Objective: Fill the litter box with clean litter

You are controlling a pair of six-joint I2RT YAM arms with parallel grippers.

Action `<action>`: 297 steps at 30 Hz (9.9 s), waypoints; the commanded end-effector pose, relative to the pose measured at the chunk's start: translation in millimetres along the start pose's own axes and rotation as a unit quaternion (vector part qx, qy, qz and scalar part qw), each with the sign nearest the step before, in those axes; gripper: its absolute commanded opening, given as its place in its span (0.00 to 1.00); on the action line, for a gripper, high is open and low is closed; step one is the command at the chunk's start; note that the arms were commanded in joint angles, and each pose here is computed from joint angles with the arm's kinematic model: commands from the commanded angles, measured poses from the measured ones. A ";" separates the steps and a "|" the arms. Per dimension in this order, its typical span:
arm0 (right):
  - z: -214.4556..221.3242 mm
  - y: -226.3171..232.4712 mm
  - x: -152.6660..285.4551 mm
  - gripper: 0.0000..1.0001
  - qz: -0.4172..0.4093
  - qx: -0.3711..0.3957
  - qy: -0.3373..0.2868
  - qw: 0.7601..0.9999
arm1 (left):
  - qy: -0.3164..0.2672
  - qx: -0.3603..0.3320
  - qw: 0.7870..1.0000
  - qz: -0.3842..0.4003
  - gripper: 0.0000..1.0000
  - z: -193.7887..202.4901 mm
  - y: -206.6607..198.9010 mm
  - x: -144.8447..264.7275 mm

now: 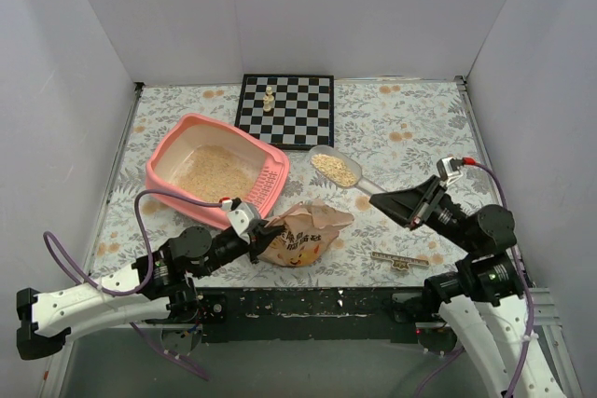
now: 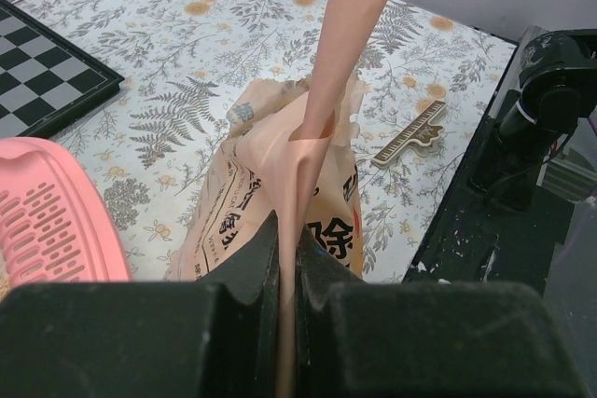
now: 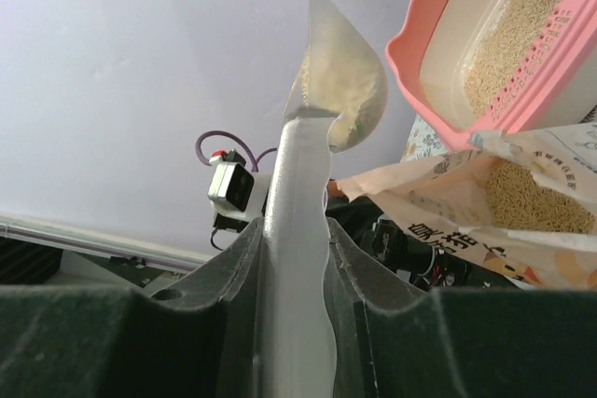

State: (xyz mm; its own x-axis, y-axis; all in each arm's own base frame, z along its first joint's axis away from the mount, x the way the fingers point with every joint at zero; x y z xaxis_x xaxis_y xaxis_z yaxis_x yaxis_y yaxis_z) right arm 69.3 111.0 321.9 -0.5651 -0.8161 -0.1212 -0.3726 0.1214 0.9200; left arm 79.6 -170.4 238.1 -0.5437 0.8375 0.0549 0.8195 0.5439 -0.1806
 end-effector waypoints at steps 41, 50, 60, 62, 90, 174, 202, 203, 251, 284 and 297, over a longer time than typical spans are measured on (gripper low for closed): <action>-36.8 -76.5 -295.8 0.01 0.290 0.245 0.287 0.879 | -0.092 0.051 0.994 0.030 0.00 -43.6 -8.6 18.1; -20.4 -68.3 -316.4 0.01 0.281 0.338 0.324 0.838 | -0.092 0.052 0.994 0.031 0.00 -43.4 -8.7 18.8; -15.1 -49.8 -305.7 0.01 0.288 0.519 0.332 0.733 | -0.089 0.050 0.994 0.026 0.00 -41.8 -7.6 18.1; -17.0 -34.2 -298.4 0.01 0.285 0.529 0.316 0.734 | -0.086 0.047 0.995 0.027 0.00 -41.4 -7.9 17.2; -7.3 66.4 -3.6 0.01 0.264 0.346 0.335 0.836 | -0.071 0.017 0.997 0.026 0.00 -31.0 -5.7 11.4; 77.2 -138.6 -128.6 0.01 0.085 0.117 0.493 0.858 | -0.047 0.013 0.996 0.074 0.00 -30.0 -15.5 8.7; 90.9 -143.4 -47.0 0.01 -0.077 0.030 0.224 0.971 | 0.001 -0.009 0.997 0.072 0.00 -12.7 -15.5 -5.9; 89.5 -143.9 -43.4 0.01 -0.076 0.030 0.219 0.972 | -0.001 -0.010 0.997 0.070 0.00 -12.2 -14.8 -6.1; 74.4 -149.3 23.9 0.01 0.106 -0.042 0.078 0.990 | 0.010 -0.015 0.996 0.089 0.00 1.4 -17.9 -17.0; 56.4 -60.6 43.2 0.01 0.012 0.009 0.028 1.000 | -0.055 0.012 0.998 0.038 0.00 -17.4 -8.5 -1.5; 53.3 -39.7 45.9 0.01 -0.031 0.006 0.026 0.999 | -0.096 0.033 0.995 -0.008 0.00 -27.7 0.5 8.7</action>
State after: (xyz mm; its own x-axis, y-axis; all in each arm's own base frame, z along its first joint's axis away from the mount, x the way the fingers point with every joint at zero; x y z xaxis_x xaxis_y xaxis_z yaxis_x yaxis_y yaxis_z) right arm 50.8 111.9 213.7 -0.5245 -0.8396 0.1414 -0.1204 0.2376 0.9639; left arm 77.2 -169.3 237.8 -0.5284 0.8486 0.0267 0.8304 0.5231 -0.1919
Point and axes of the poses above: each gripper's point midway between its finger pads, its own x axis back along the fingers, its own y axis along the line the jaws close on, z = x × y, the point moved 9 cm from there along x, back along the fingers, and after that the axes turned 6 degrees about x, right-handed, at the moved point
